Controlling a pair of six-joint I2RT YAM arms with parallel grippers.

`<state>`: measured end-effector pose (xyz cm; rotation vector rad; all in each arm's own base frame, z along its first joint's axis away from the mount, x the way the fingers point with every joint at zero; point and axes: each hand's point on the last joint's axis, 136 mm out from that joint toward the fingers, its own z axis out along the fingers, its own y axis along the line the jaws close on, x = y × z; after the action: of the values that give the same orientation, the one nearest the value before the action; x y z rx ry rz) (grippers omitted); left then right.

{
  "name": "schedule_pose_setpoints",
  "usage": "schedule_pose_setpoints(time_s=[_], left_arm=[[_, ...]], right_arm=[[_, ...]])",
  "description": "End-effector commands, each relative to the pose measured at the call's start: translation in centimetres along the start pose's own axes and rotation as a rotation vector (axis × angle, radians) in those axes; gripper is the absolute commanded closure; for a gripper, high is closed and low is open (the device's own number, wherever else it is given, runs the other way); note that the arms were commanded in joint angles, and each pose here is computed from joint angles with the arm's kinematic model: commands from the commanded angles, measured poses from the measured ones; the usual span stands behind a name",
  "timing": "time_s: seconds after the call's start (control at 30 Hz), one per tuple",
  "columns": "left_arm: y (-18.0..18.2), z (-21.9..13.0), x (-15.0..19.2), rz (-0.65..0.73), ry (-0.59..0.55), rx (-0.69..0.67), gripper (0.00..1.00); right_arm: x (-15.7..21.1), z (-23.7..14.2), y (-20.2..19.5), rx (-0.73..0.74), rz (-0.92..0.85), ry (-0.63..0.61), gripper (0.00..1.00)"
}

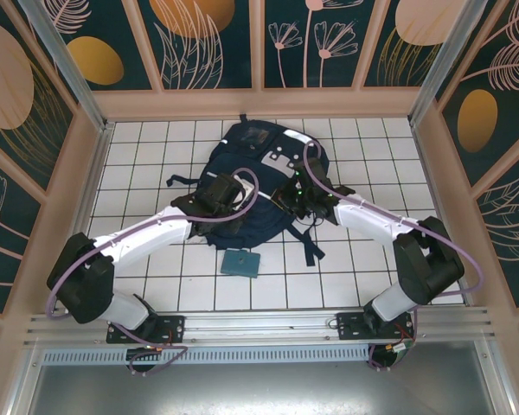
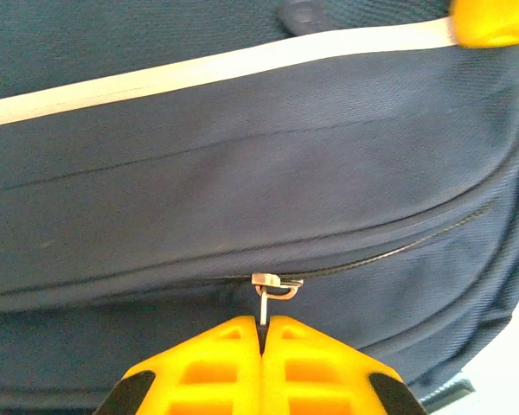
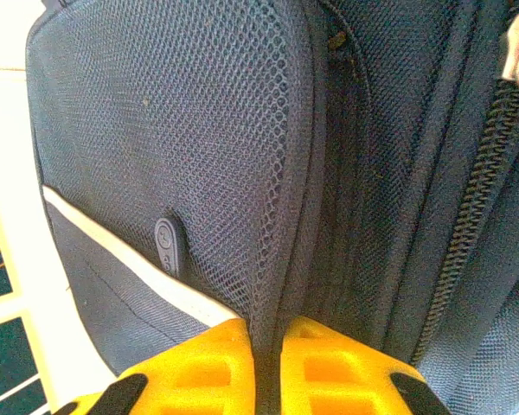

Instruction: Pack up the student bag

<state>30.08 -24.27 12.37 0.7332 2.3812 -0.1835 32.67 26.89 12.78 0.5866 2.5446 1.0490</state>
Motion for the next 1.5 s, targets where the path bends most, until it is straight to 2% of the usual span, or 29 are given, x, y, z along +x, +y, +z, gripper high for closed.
schedule_pose_setpoints(time_s=[0.0,0.1,0.27,0.47,0.53,0.73,0.9,0.97,1.0,1.07,1.13,1.2,1.23,1.33,1.47], left_arm=[[4.0,-2.0,-1.1,-0.097,-0.085,-0.206,1.00],[6.3,-2.2,-0.3,-0.190,-0.095,-0.289,1.00],[8.4,-1.2,-0.2,-0.301,-0.094,-0.297,1.00],[9.4,0.2,-1.3,-0.339,-0.113,-0.265,1.00],[9.7,0.1,-3.4,-0.347,-0.153,-0.250,1.00],[11.1,2.7,-5.4,-0.440,-0.164,-0.178,1.00],[13.0,4.7,-5.7,-0.546,-0.138,-0.163,1.00],[13.1,4.6,-6.4,-0.552,-0.151,-0.145,1.00],[12.9,5.6,-5.9,-0.552,-0.124,-0.139,1.00],[12.8,5.4,-6.3,-0.559,-0.130,-0.126,0.84],[12.8,4.9,-6.3,-0.578,-0.130,-0.124,0.59],[12.7,3.0,-6.7,-0.594,-0.157,-0.117,0.45],[12.7,2.3,-6.5,-0.607,-0.159,-0.119,0.39],[12.7,0.6,-5.1,-0.654,-0.163,-0.135,0.24],[12.2,-1.3,-2.7,-0.724,-0.161,-0.128,0.12]], right_arm=[[-4.3,-2.8,0.2,0.035,-0.032,-0.202,0.97],[-6.2,-3.8,-0.6,0.053,-0.029,-0.253,0.98],[-9.5,-5.0,-1.3,0.070,-0.052,-0.321,1.00],[-13.8,-5.4,-2.0,0.098,-0.099,-0.358,1.00],[-15.0,-5.4,-1.6,0.095,-0.141,-0.364,1.00],[-15.3,-5.1,0.7,0.017,-0.271,-0.311,1.00],[-15.5,-5.3,0.3,0.041,-0.288,-0.320,1.00],[-15.6,-5.3,0.4,0.040,-0.299,-0.313,1.00],[-15.5,-5.1,0.5,0.039,-0.305,-0.301,1.00],[-15.2,-5.3,0.8,0.032,-0.313,-0.284,0.88],[-14.5,-6.0,1.0,0.031,-0.326,-0.272,0.63],[-13.4,-7.0,1.3,0.037,-0.361,-0.276,0.46],[-12.7,-7.6,1.3,0.047,-0.383,-0.275,0.41],[-9.2,-8.1,0.9,0.089,-0.467,-0.233,0.33],[-2.1,-6.7,0.4,0.132,-0.585,-0.127,0.29]])
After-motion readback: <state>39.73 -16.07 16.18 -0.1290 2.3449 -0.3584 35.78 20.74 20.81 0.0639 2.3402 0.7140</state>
